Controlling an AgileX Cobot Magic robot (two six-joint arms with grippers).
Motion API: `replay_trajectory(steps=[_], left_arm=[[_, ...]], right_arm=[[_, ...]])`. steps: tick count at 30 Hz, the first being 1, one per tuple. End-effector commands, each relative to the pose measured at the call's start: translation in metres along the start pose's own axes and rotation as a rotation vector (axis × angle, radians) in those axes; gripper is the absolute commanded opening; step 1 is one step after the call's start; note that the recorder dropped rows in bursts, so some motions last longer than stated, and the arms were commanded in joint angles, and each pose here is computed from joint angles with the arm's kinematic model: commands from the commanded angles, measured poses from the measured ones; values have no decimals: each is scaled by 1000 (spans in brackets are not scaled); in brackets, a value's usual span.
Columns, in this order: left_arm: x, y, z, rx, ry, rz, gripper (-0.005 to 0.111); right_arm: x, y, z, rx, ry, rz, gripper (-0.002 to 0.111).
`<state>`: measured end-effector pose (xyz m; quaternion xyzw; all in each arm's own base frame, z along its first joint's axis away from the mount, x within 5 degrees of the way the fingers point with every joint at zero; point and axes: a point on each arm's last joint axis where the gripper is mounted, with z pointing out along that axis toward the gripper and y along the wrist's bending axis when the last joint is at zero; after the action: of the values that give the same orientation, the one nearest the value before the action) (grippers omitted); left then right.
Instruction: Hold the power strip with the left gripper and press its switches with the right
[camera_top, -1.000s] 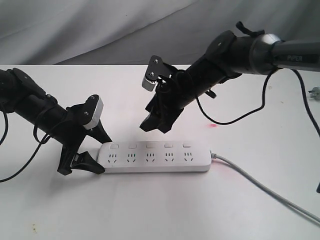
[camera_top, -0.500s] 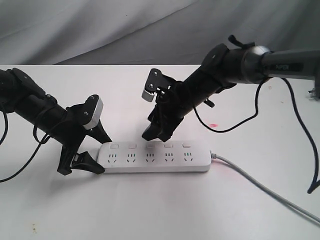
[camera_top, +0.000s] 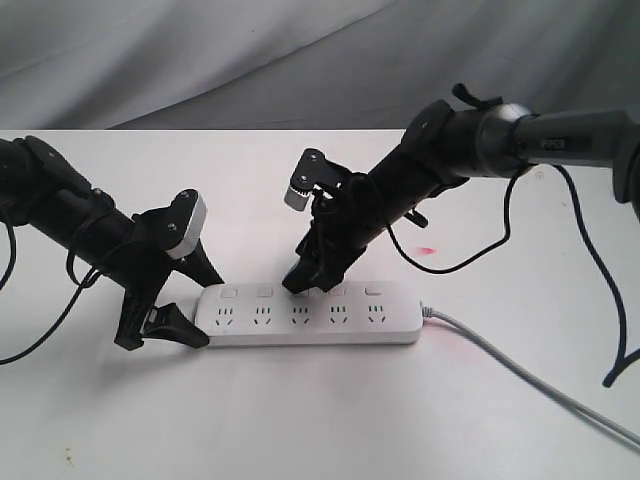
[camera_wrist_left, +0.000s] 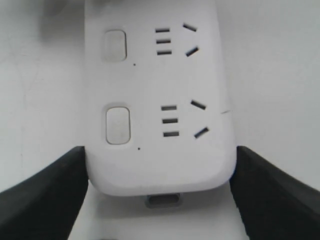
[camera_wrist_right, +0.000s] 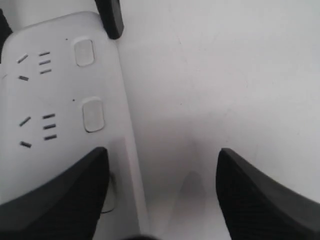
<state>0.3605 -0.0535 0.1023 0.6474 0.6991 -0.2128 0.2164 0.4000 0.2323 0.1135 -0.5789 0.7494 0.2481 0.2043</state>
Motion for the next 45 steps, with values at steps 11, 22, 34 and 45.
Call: replay_trajectory(steps=[11,22,34,45], left_arm=[[3,2,1,-18,32,16,52],[3,2,1,-18,32,16,52],[3,2,1,-18,32,16,52],[3,2,1,-18,32,16,52]], right_arm=[[-3,-1,-45,67,98,-76,57],[12,0,-46,-10,74,-8,57],[23,1,-35,37,40,19,57],[26,-1,-31,43,41,29,57]])
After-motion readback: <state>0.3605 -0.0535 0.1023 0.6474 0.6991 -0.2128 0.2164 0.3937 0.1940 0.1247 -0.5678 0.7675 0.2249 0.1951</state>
